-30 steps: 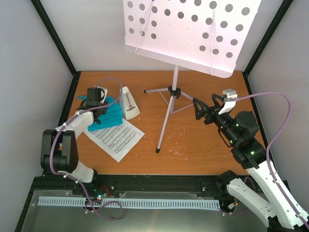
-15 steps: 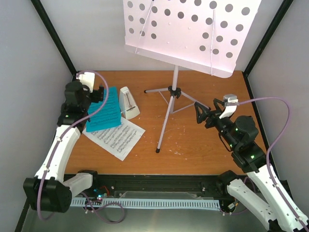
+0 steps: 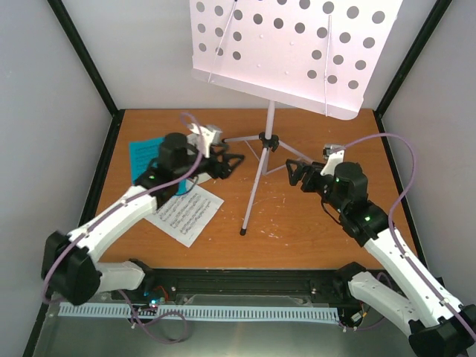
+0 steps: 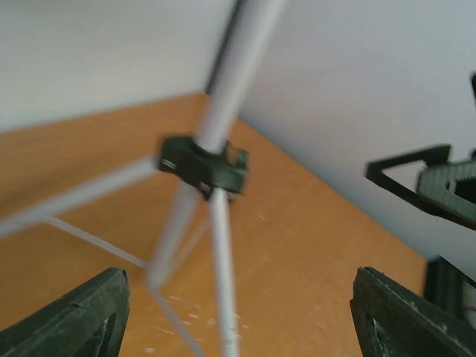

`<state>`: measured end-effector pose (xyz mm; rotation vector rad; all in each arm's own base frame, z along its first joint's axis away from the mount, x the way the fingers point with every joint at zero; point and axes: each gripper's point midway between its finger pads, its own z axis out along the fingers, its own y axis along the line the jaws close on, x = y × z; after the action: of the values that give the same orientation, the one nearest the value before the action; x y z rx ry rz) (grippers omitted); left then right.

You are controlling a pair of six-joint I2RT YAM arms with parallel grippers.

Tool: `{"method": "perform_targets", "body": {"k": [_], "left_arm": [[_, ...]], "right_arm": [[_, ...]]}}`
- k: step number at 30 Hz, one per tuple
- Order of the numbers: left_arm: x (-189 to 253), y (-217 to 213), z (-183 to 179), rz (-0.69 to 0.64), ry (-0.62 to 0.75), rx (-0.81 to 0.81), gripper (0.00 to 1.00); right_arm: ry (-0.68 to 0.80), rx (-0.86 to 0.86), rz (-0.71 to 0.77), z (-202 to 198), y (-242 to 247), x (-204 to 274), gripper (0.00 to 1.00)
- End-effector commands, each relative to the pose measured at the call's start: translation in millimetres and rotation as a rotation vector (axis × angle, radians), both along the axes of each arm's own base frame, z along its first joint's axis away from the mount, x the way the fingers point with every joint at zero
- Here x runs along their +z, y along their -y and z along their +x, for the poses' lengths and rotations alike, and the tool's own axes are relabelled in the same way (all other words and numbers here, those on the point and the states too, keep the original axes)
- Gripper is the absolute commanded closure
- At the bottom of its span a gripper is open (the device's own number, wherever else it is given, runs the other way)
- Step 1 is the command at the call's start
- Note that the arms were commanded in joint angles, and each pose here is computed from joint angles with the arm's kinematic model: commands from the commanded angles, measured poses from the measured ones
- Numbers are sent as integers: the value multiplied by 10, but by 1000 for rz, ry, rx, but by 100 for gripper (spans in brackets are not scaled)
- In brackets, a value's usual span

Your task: Pack up the instrument practice props

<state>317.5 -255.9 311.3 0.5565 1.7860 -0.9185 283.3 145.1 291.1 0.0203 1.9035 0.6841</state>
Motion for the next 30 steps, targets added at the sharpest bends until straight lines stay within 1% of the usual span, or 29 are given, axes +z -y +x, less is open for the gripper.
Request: {"method": "perform_targets", "body": {"k": [1, 5, 7, 10, 14, 15, 17, 19, 23, 26, 28, 30], "left_arm": [[-175, 533, -110, -52, -73, -136, 18], [-502, 830, -39, -3, -123, -180, 19], [-659, 912, 47, 50, -123, -173, 24], [-846, 954, 198, 157, -109, -132, 28], [-899, 971, 260, 172, -91, -122, 30], [-913, 984, 274, 173, -93, -123, 33], [-923, 1026, 302, 171, -98, -128, 44], [-924, 1054, 327, 172, -96, -133, 50], [-919, 1098, 362, 172, -86, -144, 52], [-933, 1129, 379, 178, -87, -155, 58], [-955, 1137, 376, 184, -84, -162, 68], [-966, 1129, 357, 196, -83, -169, 80]], "right_arm": [[-61, 14, 95, -7, -48, -90, 0], [-100, 5, 127, -27, -41, -203, 0], [-109, -1, 138, -40, -33, -235, 0], [-111, -6, 139, -57, -15, -236, 0], [-120, -24, 111, -50, 23, -282, 0], [-125, -27, 106, -48, 26, -306, 0], [-133, -26, 108, -46, 19, -325, 0], [-137, -20, 110, -52, 10, -336, 0], [-138, -27, 92, -70, 38, -353, 0], [-139, -31, 82, -89, 58, -366, 0], [-134, -23, 80, -101, 52, -366, 0], [-122, -2, 78, -111, 24, -356, 0]]}}
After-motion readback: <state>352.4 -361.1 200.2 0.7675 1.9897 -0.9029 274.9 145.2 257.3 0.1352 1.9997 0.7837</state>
